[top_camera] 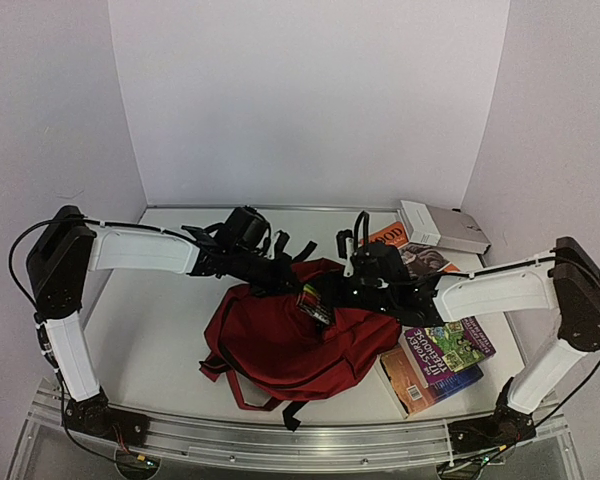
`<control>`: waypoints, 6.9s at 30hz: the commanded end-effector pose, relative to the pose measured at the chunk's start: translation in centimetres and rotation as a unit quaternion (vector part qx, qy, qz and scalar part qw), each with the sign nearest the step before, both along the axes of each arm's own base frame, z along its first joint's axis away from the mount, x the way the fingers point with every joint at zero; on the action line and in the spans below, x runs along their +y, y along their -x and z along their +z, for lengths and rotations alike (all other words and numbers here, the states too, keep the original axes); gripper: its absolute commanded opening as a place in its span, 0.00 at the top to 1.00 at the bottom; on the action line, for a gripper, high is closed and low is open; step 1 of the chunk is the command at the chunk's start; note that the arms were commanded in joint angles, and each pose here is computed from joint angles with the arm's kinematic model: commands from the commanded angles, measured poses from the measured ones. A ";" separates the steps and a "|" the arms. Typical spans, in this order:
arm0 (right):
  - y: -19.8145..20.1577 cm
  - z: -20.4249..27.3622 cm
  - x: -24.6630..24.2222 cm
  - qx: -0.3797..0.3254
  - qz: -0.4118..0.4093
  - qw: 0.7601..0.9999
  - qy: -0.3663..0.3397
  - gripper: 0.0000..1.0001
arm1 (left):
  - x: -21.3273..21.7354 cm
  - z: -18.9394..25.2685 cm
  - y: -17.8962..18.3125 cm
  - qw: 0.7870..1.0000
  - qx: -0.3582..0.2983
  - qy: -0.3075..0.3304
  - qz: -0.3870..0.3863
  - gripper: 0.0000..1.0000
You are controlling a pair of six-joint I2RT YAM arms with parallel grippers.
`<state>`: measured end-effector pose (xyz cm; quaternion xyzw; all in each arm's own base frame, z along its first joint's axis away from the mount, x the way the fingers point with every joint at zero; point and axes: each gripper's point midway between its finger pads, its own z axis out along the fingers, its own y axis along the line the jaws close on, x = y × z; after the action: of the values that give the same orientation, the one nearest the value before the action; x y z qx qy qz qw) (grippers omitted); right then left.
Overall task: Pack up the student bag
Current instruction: Place the stationery in the student bag.
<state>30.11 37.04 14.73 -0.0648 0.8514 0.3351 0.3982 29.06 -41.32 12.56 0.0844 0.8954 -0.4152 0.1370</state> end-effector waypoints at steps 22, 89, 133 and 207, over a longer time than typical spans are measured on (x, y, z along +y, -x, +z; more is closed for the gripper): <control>-2.2 6.8 0.4 -0.065 -0.067 0.991 -0.098 1.00 | -0.7 0.8 -2.4 0.996 -0.065 -0.014 0.066 0.66; 6.5 12.8 5.8 -0.159 0.259 0.940 -0.154 1.00 | -4.1 -1.8 -1.8 0.994 -0.023 0.080 -0.066 1.00; 2.7 2.3 1.7 -0.098 0.122 0.988 0.001 1.00 | 4.4 1.5 -0.9 0.979 -0.166 -0.094 -0.071 0.25; 12.8 3.5 9.9 -0.170 0.218 0.953 0.122 0.50 | 9.1 4.2 4.4 0.993 -0.068 -0.091 -0.038 1.00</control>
<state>16.24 45.77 18.14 -0.3404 0.7805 0.3182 0.4168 24.84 -31.38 13.03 0.1507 0.9344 -0.2854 0.1507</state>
